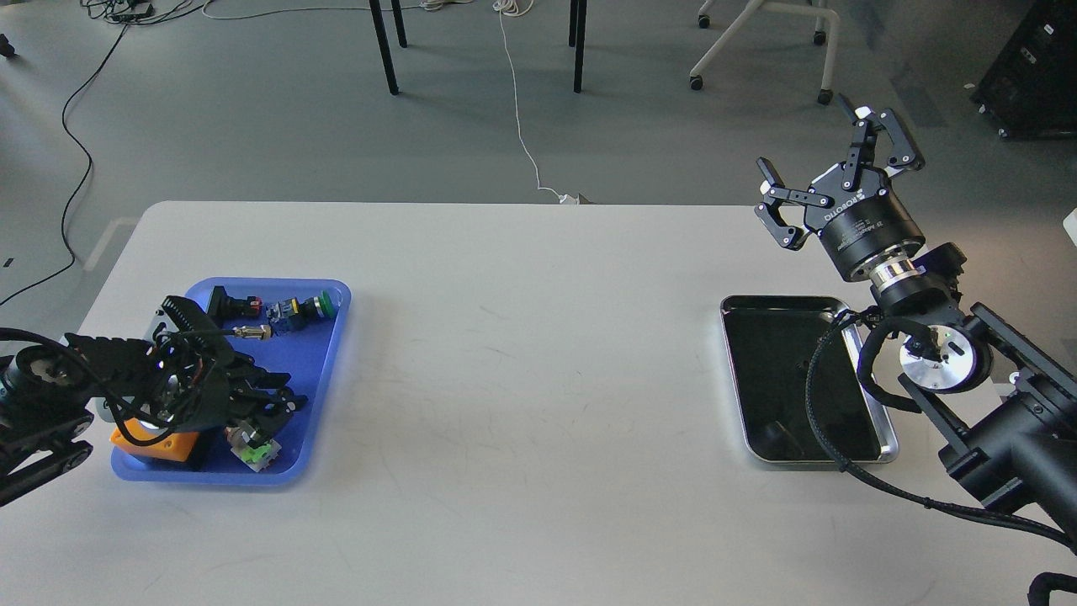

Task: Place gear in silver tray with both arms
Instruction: 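Grasp a second small black gear in the blue tray with the left gripper, then lift the second gear and carry it toward the table center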

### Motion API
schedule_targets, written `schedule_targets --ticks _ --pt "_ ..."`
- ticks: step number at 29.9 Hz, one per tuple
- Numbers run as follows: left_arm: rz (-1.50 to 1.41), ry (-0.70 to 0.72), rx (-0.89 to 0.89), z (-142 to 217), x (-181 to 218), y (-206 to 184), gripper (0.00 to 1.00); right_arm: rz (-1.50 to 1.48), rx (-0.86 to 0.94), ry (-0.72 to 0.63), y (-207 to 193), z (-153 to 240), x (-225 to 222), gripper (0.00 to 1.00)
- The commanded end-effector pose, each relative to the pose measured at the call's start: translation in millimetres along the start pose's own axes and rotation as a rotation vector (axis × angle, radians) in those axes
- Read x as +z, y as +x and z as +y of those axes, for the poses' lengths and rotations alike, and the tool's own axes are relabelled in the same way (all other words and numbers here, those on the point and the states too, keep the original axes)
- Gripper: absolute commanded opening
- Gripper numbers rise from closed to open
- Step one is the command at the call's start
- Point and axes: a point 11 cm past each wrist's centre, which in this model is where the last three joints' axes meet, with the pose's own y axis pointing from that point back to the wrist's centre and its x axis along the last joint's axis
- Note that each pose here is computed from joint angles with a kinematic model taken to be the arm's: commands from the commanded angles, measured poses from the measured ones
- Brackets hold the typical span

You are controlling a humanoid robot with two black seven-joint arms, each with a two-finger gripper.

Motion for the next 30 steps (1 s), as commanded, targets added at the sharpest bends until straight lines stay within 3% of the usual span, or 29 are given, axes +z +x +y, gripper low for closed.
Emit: schedule_targets --ticks 1,19,22,30 --pt "0.002 0.008 0.001 1 -3 0 0.29 0.0 0.001 0.003 0 0 -1 0.99" --pt "0.12 -0.026 0.092 13 -4 22 0.22 0.007 0.002 0.007 1 -1 -5 0.99" --pt "0.092 -0.018 0.142 30 -10 48 0.22 0.009 0.001 0.007 1 -1 -5 0.99" --pt "-0.081 -0.153 0.312 43 41 138 0.21 0.066 -0.002 0.018 8 8 -31 0.99"
